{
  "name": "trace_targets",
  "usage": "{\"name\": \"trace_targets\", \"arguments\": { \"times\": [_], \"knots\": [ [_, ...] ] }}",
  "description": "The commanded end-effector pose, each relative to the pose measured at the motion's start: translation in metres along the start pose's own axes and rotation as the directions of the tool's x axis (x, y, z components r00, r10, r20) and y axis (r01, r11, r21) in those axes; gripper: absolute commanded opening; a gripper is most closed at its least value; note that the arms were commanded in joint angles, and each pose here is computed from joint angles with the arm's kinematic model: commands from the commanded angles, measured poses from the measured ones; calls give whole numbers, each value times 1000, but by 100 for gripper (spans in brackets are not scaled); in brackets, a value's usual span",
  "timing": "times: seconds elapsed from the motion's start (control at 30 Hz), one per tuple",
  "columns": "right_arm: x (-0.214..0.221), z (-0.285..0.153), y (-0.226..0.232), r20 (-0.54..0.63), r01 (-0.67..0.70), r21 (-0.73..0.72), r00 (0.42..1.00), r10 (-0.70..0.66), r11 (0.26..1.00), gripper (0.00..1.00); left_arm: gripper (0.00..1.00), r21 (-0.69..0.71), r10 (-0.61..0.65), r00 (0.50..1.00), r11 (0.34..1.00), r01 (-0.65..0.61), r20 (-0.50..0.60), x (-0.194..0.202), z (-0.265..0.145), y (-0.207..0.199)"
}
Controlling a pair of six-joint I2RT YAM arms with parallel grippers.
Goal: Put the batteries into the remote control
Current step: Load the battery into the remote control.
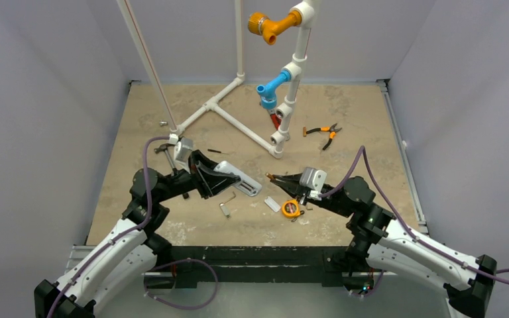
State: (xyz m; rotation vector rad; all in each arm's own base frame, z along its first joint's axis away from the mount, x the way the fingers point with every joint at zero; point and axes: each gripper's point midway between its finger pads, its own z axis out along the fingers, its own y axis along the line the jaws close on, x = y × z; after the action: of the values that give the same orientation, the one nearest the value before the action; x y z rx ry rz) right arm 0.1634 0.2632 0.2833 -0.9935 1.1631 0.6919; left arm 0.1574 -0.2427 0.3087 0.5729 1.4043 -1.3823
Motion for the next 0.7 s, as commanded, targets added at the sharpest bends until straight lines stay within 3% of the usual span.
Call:
{"name": "trace_targets", "arguments": {
  "times": [0.0, 0.3, 0.67],
  "knots": [
    [-26, 2, 4, 102, 62, -41, 993, -58, 997, 0, 0, 82, 100, 994, 991, -104, 50, -25, 3, -22],
    [-25, 3, 12, 69, 40, -97, 997, -33, 995, 0, 0, 63, 102, 993, 992, -106, 58, -27, 2, -20],
    [-25, -4, 16, 93, 108, -115, 991, -97, 987, 0, 0, 108, 128, 989, 985, -136, 72, -32, 1, -30]
  ]
}}
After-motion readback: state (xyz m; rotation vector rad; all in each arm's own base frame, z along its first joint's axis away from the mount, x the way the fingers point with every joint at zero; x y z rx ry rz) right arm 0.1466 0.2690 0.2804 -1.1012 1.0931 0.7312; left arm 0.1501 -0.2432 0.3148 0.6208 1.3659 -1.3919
